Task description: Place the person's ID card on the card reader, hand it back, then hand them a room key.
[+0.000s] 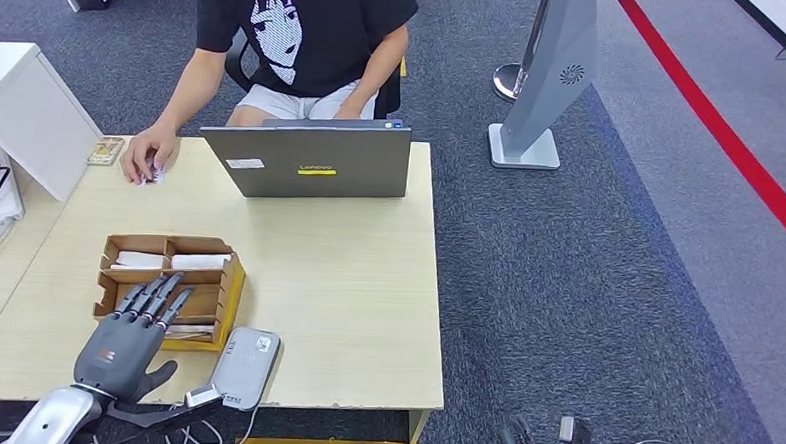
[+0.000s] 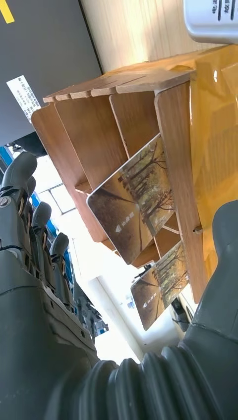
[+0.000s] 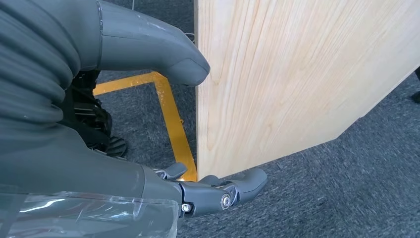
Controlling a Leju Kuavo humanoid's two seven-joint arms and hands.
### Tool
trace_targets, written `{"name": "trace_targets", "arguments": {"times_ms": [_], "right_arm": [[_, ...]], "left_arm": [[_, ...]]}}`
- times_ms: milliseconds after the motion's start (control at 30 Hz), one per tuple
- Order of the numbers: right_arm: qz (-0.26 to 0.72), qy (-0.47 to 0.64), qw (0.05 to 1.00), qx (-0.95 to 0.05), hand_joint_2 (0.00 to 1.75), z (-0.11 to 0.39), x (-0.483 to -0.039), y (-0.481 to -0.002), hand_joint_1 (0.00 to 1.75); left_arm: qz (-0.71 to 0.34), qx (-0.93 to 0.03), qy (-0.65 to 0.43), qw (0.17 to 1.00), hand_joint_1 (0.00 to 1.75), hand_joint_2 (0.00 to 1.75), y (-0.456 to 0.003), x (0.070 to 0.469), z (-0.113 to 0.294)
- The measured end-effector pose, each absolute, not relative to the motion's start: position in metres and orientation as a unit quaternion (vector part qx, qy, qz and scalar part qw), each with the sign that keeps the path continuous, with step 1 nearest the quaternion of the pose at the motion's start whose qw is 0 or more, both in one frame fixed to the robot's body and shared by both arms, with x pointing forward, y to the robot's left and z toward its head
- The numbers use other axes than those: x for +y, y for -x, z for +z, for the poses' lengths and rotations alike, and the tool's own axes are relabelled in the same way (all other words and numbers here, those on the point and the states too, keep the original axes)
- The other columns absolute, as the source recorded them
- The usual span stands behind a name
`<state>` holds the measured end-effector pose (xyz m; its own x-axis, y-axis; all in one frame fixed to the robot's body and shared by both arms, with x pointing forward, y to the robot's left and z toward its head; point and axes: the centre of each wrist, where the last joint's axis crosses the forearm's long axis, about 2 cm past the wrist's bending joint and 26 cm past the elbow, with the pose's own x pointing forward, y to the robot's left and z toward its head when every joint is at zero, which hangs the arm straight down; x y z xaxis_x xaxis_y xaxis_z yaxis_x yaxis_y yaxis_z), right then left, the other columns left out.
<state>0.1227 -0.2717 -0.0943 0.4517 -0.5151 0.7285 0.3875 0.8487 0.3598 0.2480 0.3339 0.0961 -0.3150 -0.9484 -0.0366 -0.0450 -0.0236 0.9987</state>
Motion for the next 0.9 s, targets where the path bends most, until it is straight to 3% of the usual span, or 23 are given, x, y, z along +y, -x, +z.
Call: {"name": "trace_targets", "arguments": {"times_ms": [500,533,633,667,900], "right_arm": [[-0.266,-0.071,0.849,-0.45,1.75,-0.0944,-0.2718,-0.1223,0.0],[-0.266,-0.071,0.849,-0.45,1.75,-0.0944,-0.2718,-0.1223,0.0],[-0.265,-0.071,0.85,-0.45,1.75,-0.0944,-0.2718,-0.1223,0.0],[-0.265,-0.071,0.85,-0.45,1.75,-0.0944,-0.2718,-0.1223,0.0],[-0.264,-0.071,0.85,-0.45,1.75,-0.0944,-0.2716,-0.1223,0.0]], "left_arm": [[-0.573,-0.573,-0.432,0.396,0.0,1.75,-0.2472,0.3361,0.0957],[-0.572,-0.573,-0.433,0.396,0.08,1.75,-0.2472,0.336,0.0958],[-0.57,-0.572,-0.438,0.397,1.39,1.75,-0.2473,0.3359,0.0959],[-0.569,-0.572,-0.439,0.396,1.75,1.75,-0.2475,0.3358,0.0961],[-0.568,-0.57,-0.445,0.393,1.75,1.75,-0.2479,0.3354,0.0963]]}}
